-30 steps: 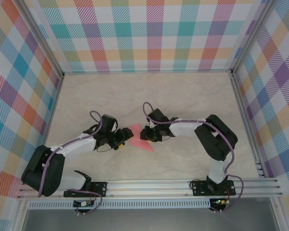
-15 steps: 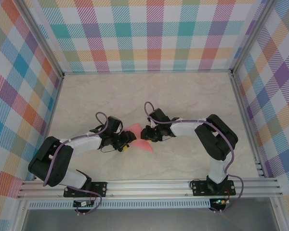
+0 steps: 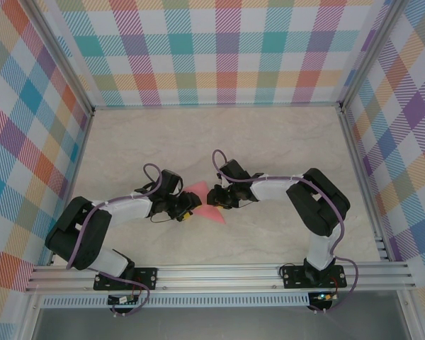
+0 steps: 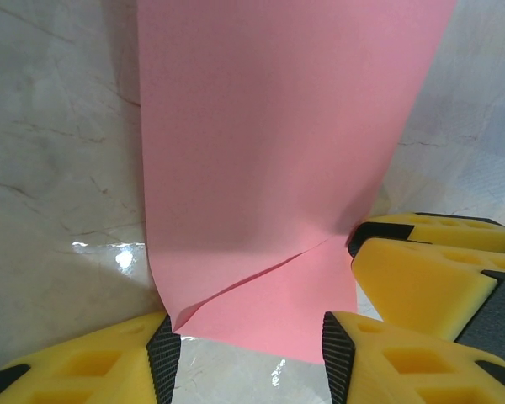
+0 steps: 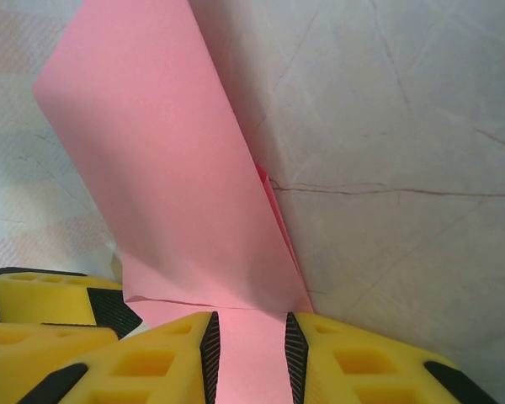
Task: Fold a paper plane with a square sheet of paper (pick it up from the middle)
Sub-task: Fold the wing for the fifth time at the center of the table.
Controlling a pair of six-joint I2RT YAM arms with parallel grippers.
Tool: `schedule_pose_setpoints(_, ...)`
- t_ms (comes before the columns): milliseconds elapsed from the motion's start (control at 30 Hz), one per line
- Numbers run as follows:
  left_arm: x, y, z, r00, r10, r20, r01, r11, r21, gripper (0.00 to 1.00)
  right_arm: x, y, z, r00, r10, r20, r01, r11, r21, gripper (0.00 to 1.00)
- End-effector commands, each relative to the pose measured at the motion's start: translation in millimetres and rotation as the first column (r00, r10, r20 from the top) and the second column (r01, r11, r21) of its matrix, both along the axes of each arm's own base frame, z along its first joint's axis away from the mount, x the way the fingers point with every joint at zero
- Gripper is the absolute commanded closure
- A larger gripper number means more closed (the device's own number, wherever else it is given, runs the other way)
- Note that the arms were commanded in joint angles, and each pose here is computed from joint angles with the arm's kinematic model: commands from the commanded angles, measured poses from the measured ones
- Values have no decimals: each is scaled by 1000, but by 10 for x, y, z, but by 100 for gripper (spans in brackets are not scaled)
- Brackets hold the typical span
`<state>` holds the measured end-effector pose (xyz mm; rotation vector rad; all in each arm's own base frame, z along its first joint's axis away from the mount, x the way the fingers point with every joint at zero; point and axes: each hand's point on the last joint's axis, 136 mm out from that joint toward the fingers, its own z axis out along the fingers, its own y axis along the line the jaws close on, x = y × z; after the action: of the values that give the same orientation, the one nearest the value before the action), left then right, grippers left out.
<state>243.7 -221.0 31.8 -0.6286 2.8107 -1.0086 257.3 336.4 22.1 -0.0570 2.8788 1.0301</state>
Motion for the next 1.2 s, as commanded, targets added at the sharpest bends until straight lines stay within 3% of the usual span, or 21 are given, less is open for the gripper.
schedule_pose_setpoints(0, 69, -110, 122, 999, -21, 39, 22, 999, -33, 50, -58, -173, -213, 999, -26, -40, 24, 997, -69, 70)
schedule_pose_setpoints(433, 129, -131, 252, 996, -7, 88, 12, 998, -56, 63, -25, -154, -116, 1000, -11, 1, 11, 1000, -26, 67)
schedule_pose_setpoints(567, 127, -135, 223, 997, -6, 78, 10, 998, -57, 76, 21, -137, 24, 996, 22, 82, -22, 1000, -1, 57)
schedule_pose_setpoints(833, 130, -147, 258, 997, -9, 79, 14, 998, -55, 91, 145, -134, 324, 961, 88, 261, -91, 996, -1, 42)
schedule_pose_setpoints(1033, 129, -161, 289, 998, -8, 69, 11, 999, -41, 96, 185, -245, 524, 903, 117, 414, -114, 993, -30, 39)
schedule_pose_setpoints(1167, 154, -180, 352, 998, 4, 65, -1, 999, -49, 96, 60, -350, 646, 801, 184, 570, -188, 981, -52, 44)
